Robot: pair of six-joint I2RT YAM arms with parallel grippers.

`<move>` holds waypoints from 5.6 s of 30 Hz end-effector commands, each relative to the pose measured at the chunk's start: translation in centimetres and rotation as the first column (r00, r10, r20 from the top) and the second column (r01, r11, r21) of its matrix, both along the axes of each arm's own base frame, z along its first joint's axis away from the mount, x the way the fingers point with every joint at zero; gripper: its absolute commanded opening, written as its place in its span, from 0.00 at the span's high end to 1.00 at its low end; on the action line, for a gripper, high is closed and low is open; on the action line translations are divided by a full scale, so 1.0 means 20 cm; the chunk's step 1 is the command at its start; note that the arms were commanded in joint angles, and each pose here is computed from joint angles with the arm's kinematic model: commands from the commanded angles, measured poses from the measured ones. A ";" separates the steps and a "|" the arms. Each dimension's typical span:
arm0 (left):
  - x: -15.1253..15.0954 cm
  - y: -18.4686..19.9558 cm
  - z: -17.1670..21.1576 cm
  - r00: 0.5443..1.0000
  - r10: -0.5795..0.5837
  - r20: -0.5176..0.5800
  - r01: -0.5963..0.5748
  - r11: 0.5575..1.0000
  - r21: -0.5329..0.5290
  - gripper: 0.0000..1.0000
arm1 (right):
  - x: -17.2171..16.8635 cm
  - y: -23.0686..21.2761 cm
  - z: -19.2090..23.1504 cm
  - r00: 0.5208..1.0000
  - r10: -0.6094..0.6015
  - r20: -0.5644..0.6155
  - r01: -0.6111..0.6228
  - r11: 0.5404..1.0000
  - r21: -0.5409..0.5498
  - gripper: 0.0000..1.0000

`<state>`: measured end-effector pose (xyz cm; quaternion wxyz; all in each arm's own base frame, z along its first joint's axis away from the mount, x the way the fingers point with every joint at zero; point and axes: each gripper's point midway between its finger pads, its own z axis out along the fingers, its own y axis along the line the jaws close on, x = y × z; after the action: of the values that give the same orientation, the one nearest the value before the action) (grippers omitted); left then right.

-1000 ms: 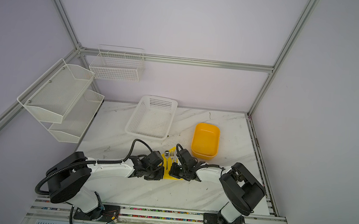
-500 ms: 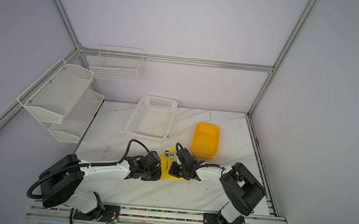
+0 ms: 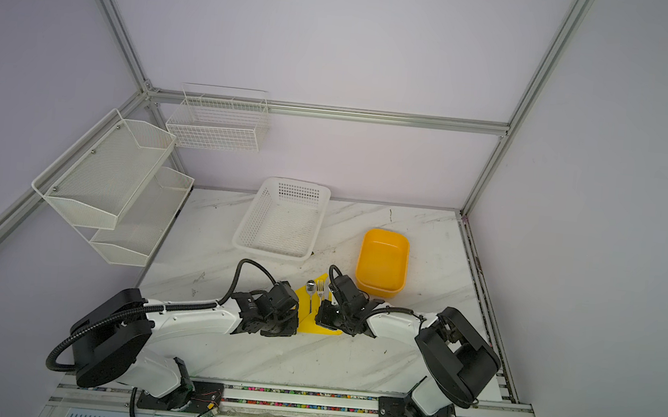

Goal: Place the utensils on the paper napkin and roll it up

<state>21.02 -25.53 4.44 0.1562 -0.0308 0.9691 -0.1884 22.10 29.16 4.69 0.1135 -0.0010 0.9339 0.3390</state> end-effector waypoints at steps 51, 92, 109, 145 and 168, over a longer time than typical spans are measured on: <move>0.10 -0.54 0.14 0.977 -0.211 0.033 0.213 0.953 -0.217 0.86 | 0.02 -0.58 0.02 0.933 -0.357 -0.034 0.357 0.934 -0.014 0.75; 0.10 -0.52 0.15 0.977 -0.207 0.042 0.211 0.956 -0.202 0.86 | -0.13 -0.52 -0.20 0.831 -0.449 -0.329 0.508 0.853 0.118 0.61; 0.12 -0.52 0.15 0.978 -0.202 0.056 0.209 0.960 -0.187 0.85 | 0.01 -0.42 -0.04 0.878 -0.411 -0.245 0.468 0.843 0.265 0.56; 0.11 -0.55 0.14 0.965 -0.261 0.035 0.263 0.946 -0.192 0.84 | -0.04 -0.42 -0.10 0.848 -0.450 -0.279 0.518 0.815 0.261 0.54; 0.12 -0.55 0.16 0.967 -0.253 0.042 0.256 0.948 -0.191 0.83 | 0.16 -0.36 0.14 0.925 -0.378 -0.034 0.361 0.849 0.386 0.47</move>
<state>21.60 -34.19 3.86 0.1024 0.0728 0.9568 -0.2621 24.06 21.44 5.89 0.1731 0.2241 0.8343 0.4730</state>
